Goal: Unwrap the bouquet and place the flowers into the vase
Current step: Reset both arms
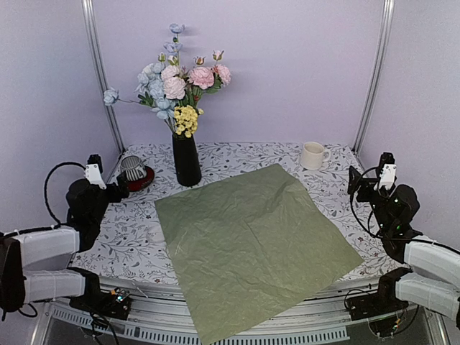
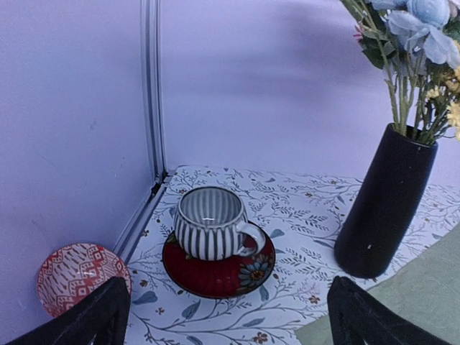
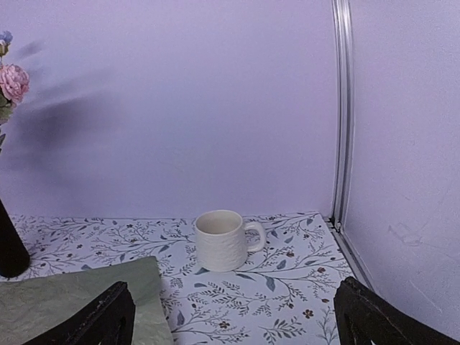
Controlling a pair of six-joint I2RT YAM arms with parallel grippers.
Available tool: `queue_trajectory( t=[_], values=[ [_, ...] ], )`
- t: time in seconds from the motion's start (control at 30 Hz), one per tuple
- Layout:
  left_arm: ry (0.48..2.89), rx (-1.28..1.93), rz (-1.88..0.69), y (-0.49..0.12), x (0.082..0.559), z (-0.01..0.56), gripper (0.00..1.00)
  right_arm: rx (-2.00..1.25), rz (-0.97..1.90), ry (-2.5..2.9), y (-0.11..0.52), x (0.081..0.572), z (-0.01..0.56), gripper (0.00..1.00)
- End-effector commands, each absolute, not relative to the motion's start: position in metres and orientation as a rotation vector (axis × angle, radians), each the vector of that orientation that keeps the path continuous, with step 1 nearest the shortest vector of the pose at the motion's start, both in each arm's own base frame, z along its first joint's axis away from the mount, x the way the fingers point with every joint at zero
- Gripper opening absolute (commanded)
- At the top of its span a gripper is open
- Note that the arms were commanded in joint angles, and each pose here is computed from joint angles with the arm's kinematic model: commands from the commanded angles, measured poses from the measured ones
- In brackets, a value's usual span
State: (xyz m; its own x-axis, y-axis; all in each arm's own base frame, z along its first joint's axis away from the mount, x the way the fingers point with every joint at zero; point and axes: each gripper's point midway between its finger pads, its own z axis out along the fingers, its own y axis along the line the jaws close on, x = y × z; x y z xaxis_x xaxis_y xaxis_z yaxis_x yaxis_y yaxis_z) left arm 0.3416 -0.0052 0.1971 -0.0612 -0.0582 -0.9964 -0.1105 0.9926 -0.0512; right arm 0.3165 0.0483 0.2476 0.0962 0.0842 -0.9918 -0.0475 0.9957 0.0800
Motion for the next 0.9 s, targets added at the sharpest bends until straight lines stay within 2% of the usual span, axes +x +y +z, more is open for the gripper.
queue_trajectory(
  t=[0.0, 0.17, 0.5, 0.63, 0.73, 0.87],
  values=[
    [1.572, -0.071, 0.077, 0.0, 0.349, 0.199, 0.98, -0.086, 0.102, 1.477, 0.044, 0.314, 0.215, 0.99],
    [1.607, -0.023, 0.07, -0.003, 0.361, 0.173, 0.98, -0.129, 0.013, 1.507, 0.034, 0.327, 0.188, 1.0],
    [1.582, -0.02, 0.105, 0.009, 0.374, 0.176, 0.98, -0.174, 0.011, 1.495, 0.03, 0.355, 0.183, 1.0],
    [1.544, -0.006, 0.099, 0.01, 0.369, 0.174, 0.98, -0.134, 0.031, 1.499, 0.02, 0.362, 0.169, 0.97],
    [1.522, 0.016, 0.088, 0.008, 0.371, 0.164, 0.98, -0.114, 0.021, 1.55, 0.015, 0.375, 0.16, 0.99],
    [1.594, 0.049, 0.064, 0.005, 0.385, 0.154, 0.98, -0.057, 0.015, 1.57, 0.006, 0.381, 0.157, 0.99]
  ],
)
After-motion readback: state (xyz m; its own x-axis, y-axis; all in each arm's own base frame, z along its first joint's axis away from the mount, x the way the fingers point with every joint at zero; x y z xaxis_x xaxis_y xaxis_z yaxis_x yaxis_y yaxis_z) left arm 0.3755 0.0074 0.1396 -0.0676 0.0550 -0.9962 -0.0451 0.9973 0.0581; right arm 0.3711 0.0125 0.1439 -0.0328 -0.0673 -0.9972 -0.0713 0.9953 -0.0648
